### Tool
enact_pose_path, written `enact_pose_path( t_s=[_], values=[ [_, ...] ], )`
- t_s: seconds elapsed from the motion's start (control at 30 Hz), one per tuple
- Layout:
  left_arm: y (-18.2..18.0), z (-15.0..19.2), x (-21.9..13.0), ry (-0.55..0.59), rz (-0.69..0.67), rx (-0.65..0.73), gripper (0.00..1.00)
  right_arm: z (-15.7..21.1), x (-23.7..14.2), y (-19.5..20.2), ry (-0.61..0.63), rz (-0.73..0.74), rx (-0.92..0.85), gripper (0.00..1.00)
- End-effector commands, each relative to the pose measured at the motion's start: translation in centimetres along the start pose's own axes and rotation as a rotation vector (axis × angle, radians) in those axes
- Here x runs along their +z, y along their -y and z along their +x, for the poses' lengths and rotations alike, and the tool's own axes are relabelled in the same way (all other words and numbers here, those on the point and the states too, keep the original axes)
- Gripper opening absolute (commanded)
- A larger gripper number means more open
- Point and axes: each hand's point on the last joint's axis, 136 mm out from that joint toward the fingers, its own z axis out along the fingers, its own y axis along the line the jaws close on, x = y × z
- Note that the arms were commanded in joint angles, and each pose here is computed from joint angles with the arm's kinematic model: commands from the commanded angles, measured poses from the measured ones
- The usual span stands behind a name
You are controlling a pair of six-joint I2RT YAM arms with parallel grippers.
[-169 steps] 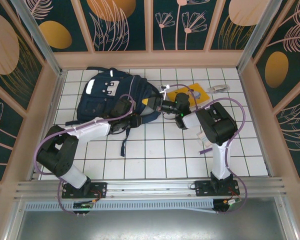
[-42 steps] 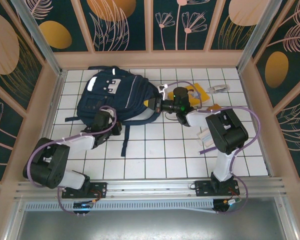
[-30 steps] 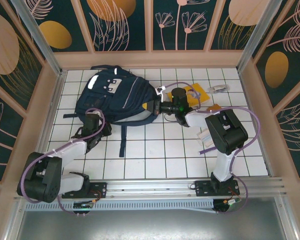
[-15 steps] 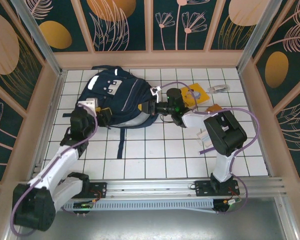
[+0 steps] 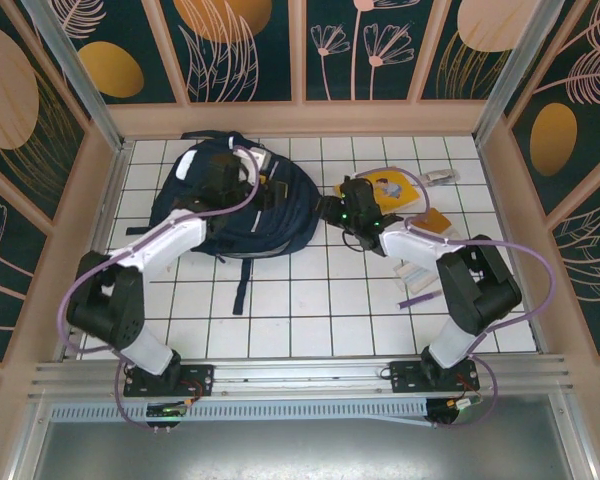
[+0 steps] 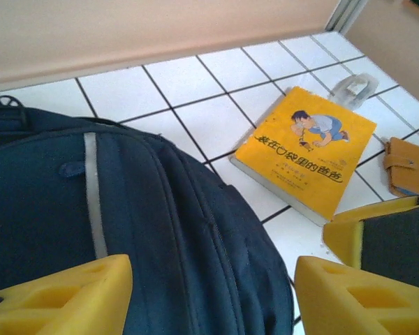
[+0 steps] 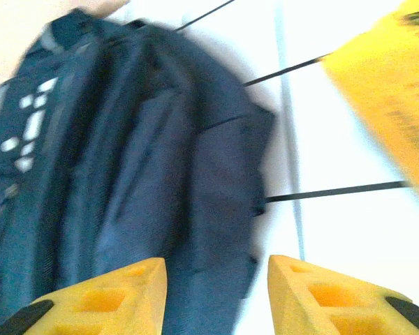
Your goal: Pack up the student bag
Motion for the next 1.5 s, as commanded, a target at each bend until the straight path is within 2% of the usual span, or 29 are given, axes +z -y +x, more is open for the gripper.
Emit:
enact_pose_path(
  t_s=[0.0, 0.03, 0.13, 0.2, 0.3, 0.4, 0.47, 0.53, 0.63, 0.73, 0.87, 0.97, 1.07, 1.17, 1.2, 1.23, 1.33, 1.37, 1.47],
  values=[
    [-1.5, 1.0, 2.3, -0.065, -0.083, -0.018, 0.64, -2.6, -1.9, 5.6, 0.090, 0.283, 0.064, 0.93],
    [-2.1, 1.8, 3.3, -0.088, -0.099, -0.033, 0.65, -3.0, -2.2, 6.5, 0.090, 0.324, 0.088, 0.99],
    [-4.2, 3.6, 5.4, -0.152, -0.185, -0.064, 0.66, -4.5, -2.8, 8.4, 0.070, 0.398, 0.118, 0.99],
    [-6.1, 4.7, 6.4, -0.194, -0.282, -0.091, 0.66, -5.7, -3.6, 10.3, 0.049, 0.505, 0.169, 0.99],
    [-7.7, 6.1, 7.6, -0.247, -0.362, -0.117, 0.66, -7.7, -3.8, 10.4, 0.031, 0.505, 0.095, 0.99],
    [-8.4, 7.0, 8.3, -0.271, -0.390, -0.123, 0.65, -9.2, -4.4, 8.7, 0.097, 0.394, 0.020, 0.97],
    [-8.4, 7.3, 8.6, -0.291, -0.382, -0.115, 0.59, -9.9, -4.9, 8.2, 0.140, 0.336, 0.024, 0.94],
    [-7.6, 7.2, 9.0, -0.311, -0.331, -0.070, 0.45, -10.1, -5.2, 9.4, 0.158, 0.362, 0.083, 0.93],
    [-5.7, 6.0, 8.4, -0.292, -0.218, 0.056, 0.19, -9.7, -5.2, 12.3, 0.129, 0.404, 0.213, 0.98],
    [-4.2, 3.9, 6.7, -0.212, -0.148, 0.191, 0.00, -9.0, -5.5, 15.1, 0.100, 0.449, 0.309, 0.99],
    [-0.8, 4.1, 4.9, -0.238, 0.058, 0.468, 0.00, -8.7, -5.3, 16.4, 0.044, 0.383, 0.381, 0.99],
    [0.7, 5.7, 3.7, -0.302, 0.193, 0.654, 0.00, -8.9, -4.3, 16.1, 0.005, 0.311, 0.347, 0.94],
    [-0.5, 8.5, 2.6, -0.441, 0.240, 0.864, 0.00, -8.8, -2.7, 16.2, -0.044, 0.288, 0.325, 0.85],
    [-3.4, 10.4, 1.8, -0.600, 0.179, 1.013, 0.00, -9.1, -0.9, 17.2, -0.053, 0.309, 0.300, 0.82],
    [-3.8, 10.1, 1.6, -0.600, 0.162, 1.037, 0.00, -9.3, -0.4, 17.6, -0.048, 0.325, 0.297, 0.82],
    [-3.5, 9.0, 1.4, -0.554, 0.168, 1.038, 0.00, -9.5, 0.2, 18.1, -0.046, 0.341, 0.294, 0.78],
    [-1.0, 3.8, 0.0, -0.300, 0.295, 1.031, 0.00, -9.6, 1.5, 19.7, -0.055, 0.421, 0.313, 0.76],
    [-1.0, 2.3, -0.2, -0.239, 0.287, 1.037, 0.00, -9.3, 1.9, 20.1, -0.064, 0.445, 0.321, 0.77],
    [-4.1, 0.9, 0.7, -0.241, 0.105, 1.155, 0.00, -9.0, 3.4, 21.3, -0.066, 0.501, 0.304, 0.78]
  ],
)
